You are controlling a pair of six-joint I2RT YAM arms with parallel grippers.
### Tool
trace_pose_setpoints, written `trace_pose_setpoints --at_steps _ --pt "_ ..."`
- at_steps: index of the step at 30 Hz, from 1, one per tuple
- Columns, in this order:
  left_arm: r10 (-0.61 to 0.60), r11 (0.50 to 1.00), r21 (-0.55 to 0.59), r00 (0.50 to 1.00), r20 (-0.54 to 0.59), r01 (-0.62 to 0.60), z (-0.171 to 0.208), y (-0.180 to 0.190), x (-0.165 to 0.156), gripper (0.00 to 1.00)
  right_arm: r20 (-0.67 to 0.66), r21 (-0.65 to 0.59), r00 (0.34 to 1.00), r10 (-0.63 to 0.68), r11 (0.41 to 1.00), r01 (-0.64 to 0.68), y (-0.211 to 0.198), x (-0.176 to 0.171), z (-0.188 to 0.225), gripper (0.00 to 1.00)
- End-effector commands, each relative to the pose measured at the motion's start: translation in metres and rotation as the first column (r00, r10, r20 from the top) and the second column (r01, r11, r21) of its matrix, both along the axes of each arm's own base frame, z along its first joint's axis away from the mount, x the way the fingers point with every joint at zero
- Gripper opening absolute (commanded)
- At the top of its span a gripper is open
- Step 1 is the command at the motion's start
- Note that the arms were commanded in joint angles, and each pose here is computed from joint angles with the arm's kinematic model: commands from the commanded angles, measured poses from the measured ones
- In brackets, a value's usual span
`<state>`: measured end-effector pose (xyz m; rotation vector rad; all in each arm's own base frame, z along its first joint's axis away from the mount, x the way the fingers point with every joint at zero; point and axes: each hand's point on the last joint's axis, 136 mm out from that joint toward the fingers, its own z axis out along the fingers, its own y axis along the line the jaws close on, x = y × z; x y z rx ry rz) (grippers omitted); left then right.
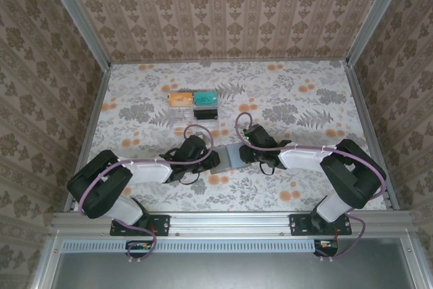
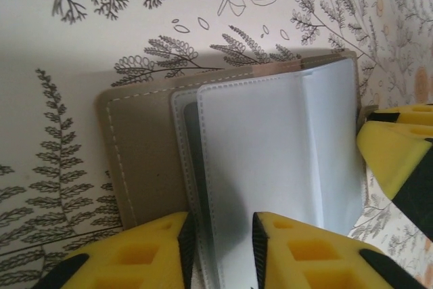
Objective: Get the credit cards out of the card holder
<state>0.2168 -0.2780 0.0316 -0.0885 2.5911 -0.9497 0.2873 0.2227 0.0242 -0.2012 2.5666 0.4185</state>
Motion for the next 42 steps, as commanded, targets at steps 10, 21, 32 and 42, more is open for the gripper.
trace_pose_setpoints --at_steps 10,21,32,42 --pt "-0.085 0.990 -0.110 0.994 0.061 0.092 0.030 -0.030 0.002 0.80 -0.085 0.005 0.996 0.014 1.000 -0.014 0.002 -0.014 -0.020 0.27" --pt "-0.119 0.985 -0.112 0.988 0.101 0.130 0.045 -0.040 -0.001 0.98 -0.087 0.005 0.996 0.014 1.000 -0.013 0.002 -0.014 -0.020 0.27" --pt "-0.117 0.988 -0.091 0.989 0.096 0.126 0.043 -0.036 -0.002 1.00 -0.034 -0.004 0.999 -0.038 0.999 0.038 -0.010 -0.011 -0.009 0.31" --pt "-0.106 0.992 -0.058 0.987 0.119 0.114 0.045 -0.024 -0.002 1.00 0.103 0.072 0.992 -0.074 0.995 0.067 -0.019 -0.003 0.050 0.37"
